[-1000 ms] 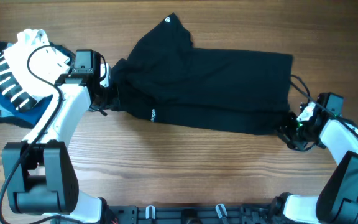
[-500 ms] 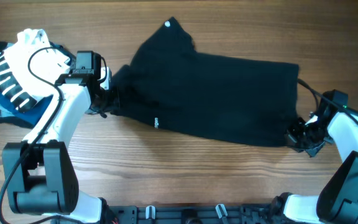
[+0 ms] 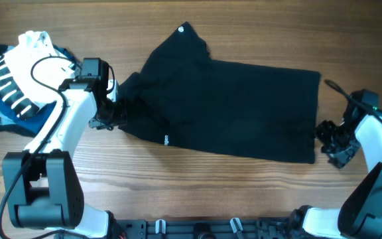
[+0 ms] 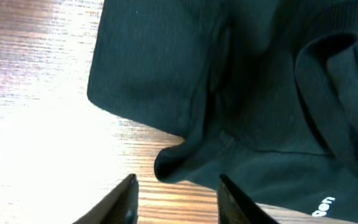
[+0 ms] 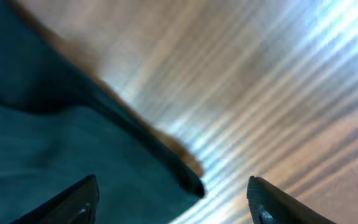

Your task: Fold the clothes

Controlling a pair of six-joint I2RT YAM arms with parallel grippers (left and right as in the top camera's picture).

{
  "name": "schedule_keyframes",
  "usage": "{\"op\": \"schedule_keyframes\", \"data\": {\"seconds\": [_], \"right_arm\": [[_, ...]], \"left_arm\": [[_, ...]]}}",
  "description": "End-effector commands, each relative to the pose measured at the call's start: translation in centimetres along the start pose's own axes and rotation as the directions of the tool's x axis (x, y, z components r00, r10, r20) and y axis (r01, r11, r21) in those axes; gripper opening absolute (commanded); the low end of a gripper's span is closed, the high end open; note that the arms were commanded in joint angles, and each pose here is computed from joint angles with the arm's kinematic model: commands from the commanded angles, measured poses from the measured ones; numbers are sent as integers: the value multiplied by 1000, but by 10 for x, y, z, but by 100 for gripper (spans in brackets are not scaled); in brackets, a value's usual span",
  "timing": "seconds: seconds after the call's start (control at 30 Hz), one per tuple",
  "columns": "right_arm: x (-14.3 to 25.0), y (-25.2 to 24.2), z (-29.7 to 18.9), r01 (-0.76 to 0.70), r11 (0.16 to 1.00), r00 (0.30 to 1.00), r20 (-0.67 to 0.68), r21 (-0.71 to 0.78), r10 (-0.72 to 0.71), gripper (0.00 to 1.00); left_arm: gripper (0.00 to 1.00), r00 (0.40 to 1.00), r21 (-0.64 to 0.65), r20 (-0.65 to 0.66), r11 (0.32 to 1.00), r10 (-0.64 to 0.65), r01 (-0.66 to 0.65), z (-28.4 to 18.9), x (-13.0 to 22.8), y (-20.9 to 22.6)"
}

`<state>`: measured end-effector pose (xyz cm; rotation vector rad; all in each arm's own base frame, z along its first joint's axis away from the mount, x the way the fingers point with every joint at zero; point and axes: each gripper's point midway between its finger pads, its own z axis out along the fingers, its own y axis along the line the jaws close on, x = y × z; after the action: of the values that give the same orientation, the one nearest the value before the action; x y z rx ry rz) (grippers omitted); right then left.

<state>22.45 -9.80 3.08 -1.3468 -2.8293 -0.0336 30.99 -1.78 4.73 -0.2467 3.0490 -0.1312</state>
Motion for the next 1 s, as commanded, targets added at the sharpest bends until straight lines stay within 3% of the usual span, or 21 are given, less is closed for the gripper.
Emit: {"op": "schedule_keyframes", "data": {"seconds": [0.0, 0.17, 0.47, 0.77, 0.97], "right_arm": [[-16, 27, -19, 69, 990, 997, 28, -124, -66, 77], [-20, 47, -30, 107, 970, 994, 39, -220, -101, 77], [-21, 47, -30, 109, 969, 994, 42, -223, -102, 78], [-21, 47, -30, 109, 969, 994, 42, -223, -102, 78], [-23, 49, -30, 111, 968, 993, 52, -227, -102, 78]], "left_arm": [[31, 996, 99, 91, 995, 7, -16, -36, -24, -21], [33, 990, 338, 132, 936, 53, -95, -61, -28, -75], [47, 969, 333, 51, 911, 240, -243, -21, 7, -131], [46, 947, 295, -89, 916, 310, -272, 31, 31, -144], [39, 947, 295, -87, 916, 310, -272, 38, 28, -145]]}}
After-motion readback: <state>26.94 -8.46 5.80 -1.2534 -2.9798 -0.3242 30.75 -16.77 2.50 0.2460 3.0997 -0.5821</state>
